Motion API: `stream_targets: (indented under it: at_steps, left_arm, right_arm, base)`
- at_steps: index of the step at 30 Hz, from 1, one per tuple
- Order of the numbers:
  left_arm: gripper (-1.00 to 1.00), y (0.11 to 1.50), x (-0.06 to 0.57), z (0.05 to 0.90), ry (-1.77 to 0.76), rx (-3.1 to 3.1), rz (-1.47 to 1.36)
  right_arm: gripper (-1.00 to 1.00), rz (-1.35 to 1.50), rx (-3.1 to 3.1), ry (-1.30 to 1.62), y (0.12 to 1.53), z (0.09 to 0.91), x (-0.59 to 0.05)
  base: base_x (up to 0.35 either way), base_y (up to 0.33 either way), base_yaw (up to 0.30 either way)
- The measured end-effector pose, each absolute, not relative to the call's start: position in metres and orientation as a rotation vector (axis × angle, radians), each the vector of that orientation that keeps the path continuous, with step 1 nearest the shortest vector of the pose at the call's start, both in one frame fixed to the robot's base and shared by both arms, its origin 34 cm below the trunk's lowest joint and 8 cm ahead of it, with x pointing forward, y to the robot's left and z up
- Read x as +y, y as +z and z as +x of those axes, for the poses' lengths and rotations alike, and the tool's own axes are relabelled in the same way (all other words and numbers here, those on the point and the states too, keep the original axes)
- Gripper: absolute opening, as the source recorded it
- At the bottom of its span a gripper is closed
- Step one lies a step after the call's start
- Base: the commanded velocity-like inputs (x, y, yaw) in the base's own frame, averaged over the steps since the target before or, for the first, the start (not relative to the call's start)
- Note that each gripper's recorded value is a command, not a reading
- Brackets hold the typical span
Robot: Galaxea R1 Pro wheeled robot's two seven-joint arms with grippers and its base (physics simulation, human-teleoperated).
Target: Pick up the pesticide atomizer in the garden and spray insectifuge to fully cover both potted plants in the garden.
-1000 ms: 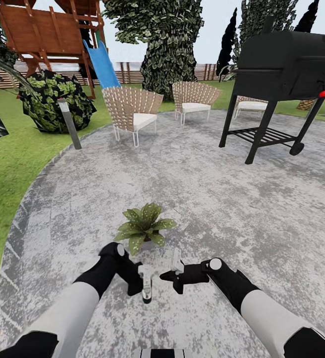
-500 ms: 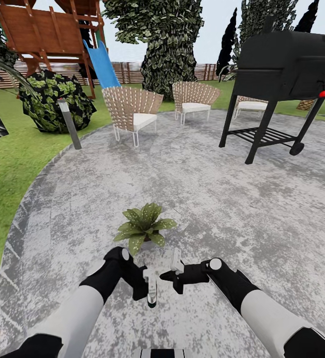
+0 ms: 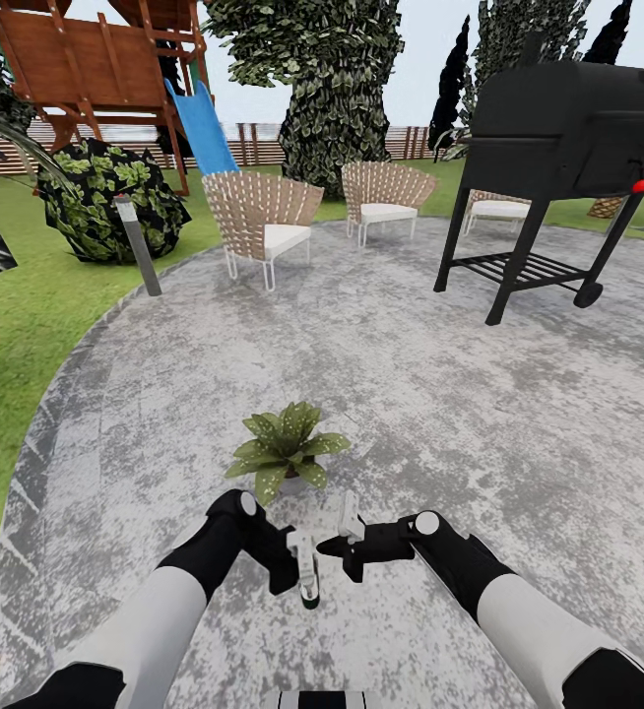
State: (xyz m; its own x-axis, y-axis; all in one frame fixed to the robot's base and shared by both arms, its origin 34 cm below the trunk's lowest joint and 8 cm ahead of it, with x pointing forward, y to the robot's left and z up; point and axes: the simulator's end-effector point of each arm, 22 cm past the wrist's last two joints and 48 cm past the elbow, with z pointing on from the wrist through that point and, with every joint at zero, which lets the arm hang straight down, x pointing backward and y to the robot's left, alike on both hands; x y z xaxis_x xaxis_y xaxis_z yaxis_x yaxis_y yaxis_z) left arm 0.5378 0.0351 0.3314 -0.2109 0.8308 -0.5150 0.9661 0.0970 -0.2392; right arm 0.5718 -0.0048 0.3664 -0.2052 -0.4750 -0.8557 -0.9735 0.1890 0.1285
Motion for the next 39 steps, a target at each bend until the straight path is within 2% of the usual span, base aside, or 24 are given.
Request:
stream_targets:
  at_steps: [31, 33, 39]
  left_arm:
    - [-1.0, 0.332, 0.034, 0.553, -0.751, 2.126, 1.709]
    - [-1.0, 0.327, 0.05, 0.554, -0.728, 2.147, 1.712]
    - [-1.0, 0.293, 0.166, 0.544, -0.595, 2.332, 1.693]
  right_arm:
    - [-1.0, -1.362, 1.786, 0.928, 0.366, 0.572, -0.006]
    - [-1.0, -1.362, 1.788, 0.928, 0.366, 0.572, -0.006]
    - [-1.0, -1.363, 1.793, 0.927, 0.364, 0.571, -0.007]
  base:
    - [0.0, 0.0, 0.0]
    - [0.0, 0.0, 0.0]
    - [0.0, 0.0, 0.0]
